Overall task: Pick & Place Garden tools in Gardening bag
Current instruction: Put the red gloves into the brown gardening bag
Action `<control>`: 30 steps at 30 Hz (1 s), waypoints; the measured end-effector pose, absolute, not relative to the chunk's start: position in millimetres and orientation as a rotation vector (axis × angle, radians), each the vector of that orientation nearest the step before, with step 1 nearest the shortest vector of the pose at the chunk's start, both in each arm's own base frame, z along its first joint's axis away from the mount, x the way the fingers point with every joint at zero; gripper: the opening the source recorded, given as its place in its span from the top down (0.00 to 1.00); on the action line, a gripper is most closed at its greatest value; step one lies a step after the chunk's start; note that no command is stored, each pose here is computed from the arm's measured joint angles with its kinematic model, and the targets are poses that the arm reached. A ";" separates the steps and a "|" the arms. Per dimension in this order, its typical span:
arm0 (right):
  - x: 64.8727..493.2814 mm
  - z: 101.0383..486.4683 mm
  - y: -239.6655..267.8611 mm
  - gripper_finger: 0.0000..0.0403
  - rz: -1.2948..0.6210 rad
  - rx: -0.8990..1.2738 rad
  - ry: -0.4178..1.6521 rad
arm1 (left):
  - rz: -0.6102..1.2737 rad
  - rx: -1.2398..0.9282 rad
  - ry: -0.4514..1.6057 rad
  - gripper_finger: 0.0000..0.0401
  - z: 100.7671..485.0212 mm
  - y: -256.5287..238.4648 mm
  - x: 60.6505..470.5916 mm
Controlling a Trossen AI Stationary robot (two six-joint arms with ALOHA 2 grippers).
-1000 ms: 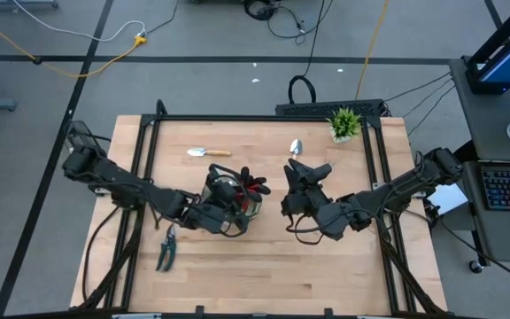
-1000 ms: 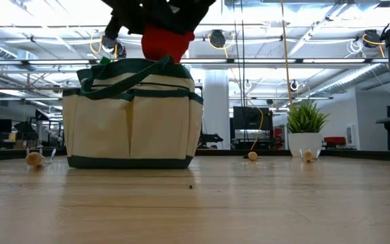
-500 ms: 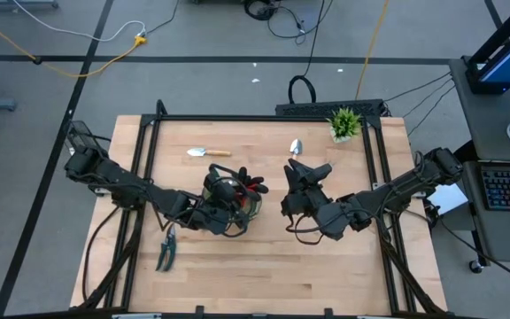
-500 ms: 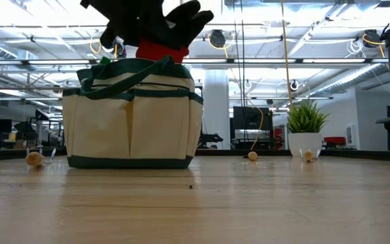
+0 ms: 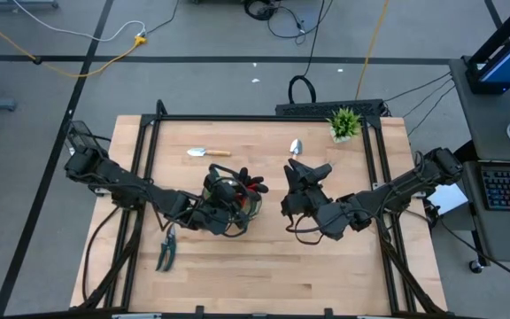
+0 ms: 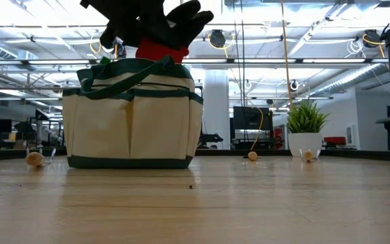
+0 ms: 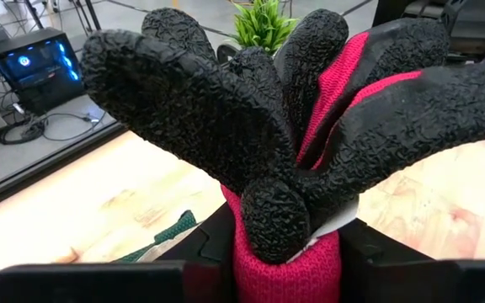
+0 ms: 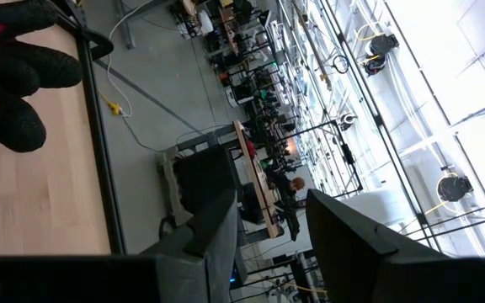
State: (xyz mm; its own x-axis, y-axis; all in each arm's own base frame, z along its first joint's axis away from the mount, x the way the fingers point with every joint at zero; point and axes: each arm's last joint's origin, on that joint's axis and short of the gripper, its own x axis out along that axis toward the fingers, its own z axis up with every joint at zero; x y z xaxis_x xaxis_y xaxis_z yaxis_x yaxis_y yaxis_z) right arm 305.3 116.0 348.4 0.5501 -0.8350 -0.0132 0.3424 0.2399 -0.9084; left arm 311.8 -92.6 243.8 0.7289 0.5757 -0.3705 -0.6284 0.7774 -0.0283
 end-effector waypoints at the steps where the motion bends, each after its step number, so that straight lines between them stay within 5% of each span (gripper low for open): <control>1: 305.3 348.4 116.0 0.67 -0.868 -1.035 0.571 | 0.666 -0.156 0.356 0.72 243.8 -92.6 311.8; 9: 305.3 348.4 116.0 0.67 -0.868 -1.035 0.571 | 0.656 -0.128 0.355 0.70 245.0 -92.9 312.6; 21: 305.3 348.4 116.0 0.67 -0.869 -1.029 0.568 | 0.670 -0.095 0.359 0.37 245.7 -87.0 314.7; 30: 305.3 348.4 116.0 0.67 -0.869 -1.031 0.569 | 0.645 -0.099 0.372 0.30 245.4 -87.7 314.9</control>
